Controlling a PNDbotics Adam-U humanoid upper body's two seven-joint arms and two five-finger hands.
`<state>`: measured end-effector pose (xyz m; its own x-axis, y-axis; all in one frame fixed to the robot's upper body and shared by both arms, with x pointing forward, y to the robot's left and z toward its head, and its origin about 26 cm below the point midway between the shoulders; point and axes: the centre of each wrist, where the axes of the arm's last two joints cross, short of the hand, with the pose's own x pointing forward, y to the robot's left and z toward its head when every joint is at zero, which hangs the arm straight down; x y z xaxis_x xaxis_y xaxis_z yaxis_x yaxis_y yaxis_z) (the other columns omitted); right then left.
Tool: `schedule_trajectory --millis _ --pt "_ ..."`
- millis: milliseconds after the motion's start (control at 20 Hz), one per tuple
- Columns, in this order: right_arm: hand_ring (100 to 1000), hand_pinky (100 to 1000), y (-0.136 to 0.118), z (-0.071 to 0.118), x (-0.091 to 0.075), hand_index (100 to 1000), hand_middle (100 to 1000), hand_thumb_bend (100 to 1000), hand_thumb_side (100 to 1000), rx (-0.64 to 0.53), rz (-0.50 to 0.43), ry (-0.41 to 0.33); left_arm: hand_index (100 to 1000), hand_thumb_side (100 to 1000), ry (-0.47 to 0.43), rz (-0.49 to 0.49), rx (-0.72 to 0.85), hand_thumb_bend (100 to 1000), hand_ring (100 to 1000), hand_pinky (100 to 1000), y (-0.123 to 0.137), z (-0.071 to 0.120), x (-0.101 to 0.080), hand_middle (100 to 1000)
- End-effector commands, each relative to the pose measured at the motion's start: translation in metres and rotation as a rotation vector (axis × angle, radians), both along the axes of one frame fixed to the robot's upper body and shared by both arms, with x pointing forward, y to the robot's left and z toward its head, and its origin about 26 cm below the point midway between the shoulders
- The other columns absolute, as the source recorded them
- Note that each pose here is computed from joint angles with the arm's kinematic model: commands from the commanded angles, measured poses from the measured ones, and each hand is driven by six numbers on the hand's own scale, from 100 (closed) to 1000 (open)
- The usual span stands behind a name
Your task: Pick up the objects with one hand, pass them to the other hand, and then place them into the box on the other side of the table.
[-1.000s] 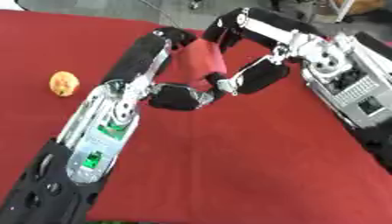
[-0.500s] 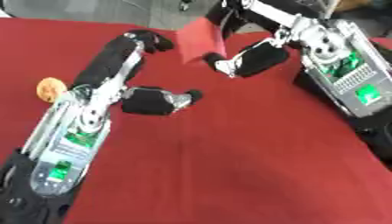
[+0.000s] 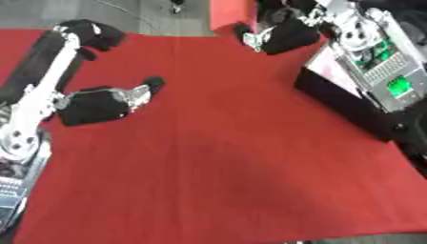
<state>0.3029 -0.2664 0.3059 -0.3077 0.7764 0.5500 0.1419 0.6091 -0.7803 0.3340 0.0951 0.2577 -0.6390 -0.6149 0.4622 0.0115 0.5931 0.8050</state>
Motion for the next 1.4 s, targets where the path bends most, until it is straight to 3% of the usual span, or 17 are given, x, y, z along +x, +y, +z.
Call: schedule_trajectory --millis 50,750,1400 --pt "599 756 -0.014 0.011 -0.006 391 500 100 100 0.019 -0.088 -0.053 760 481 -0.034 0.015 -0.031 534 722 740 0.012 0.010 -0.003 674" --pt "590 746 -0.051 -0.005 -0.013 384 500 100 100 0.138 -0.430 -0.066 754 472 -0.081 0.032 -0.084 541 712 734 0.038 0.025 -0.019 669" --pt "592 745 -0.079 -0.021 -0.023 384 498 100 100 0.180 -0.729 -0.083 752 467 -0.122 0.055 -0.120 548 708 736 0.055 0.034 -0.032 663"
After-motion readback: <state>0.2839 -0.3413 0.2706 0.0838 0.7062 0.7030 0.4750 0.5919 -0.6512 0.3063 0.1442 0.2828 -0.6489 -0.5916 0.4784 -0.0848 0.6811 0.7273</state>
